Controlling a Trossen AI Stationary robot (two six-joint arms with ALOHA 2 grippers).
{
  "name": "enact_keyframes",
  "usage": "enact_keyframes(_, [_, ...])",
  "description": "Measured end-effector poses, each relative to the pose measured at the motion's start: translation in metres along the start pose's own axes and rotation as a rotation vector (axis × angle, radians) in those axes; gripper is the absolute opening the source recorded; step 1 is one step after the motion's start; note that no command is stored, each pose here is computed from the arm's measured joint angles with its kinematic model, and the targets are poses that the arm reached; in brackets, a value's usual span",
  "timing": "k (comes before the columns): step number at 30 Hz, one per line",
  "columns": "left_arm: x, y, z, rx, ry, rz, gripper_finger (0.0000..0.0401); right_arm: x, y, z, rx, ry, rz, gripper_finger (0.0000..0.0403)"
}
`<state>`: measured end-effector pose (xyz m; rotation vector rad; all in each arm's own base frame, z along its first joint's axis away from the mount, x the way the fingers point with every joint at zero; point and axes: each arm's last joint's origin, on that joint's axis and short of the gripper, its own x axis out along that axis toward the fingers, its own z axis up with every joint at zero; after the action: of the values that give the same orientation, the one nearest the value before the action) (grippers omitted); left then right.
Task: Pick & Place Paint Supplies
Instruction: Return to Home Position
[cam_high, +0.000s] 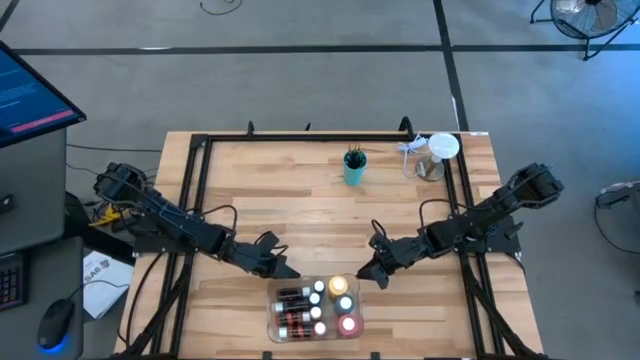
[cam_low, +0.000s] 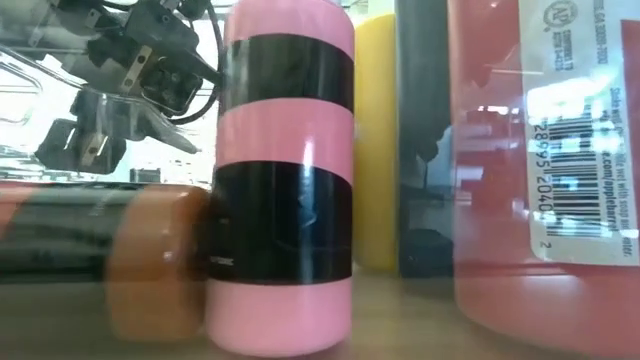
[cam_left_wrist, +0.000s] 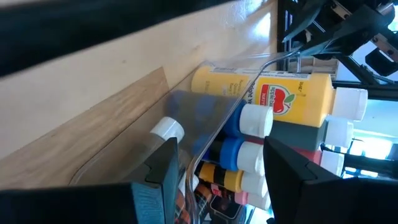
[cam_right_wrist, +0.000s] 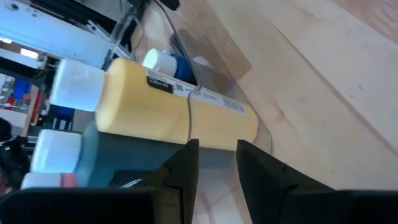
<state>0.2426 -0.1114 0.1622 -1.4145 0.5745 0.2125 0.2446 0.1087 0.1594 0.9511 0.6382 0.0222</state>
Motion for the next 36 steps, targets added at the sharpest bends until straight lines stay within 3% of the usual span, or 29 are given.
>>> enact_keyframes(27, [-0.002,-0.002,-0.008,-0.005,0.007,-0.032,0.014,-0.001,0.008,-0.013,-0.079,0.063,0.046,0.0103])
enact_keyframes(36, [-0.001,-0.003,-0.006,-0.004,0.007,-0.032,0.014,0.0,0.003,-0.005,-0.005,0.0,0.001,0.0103])
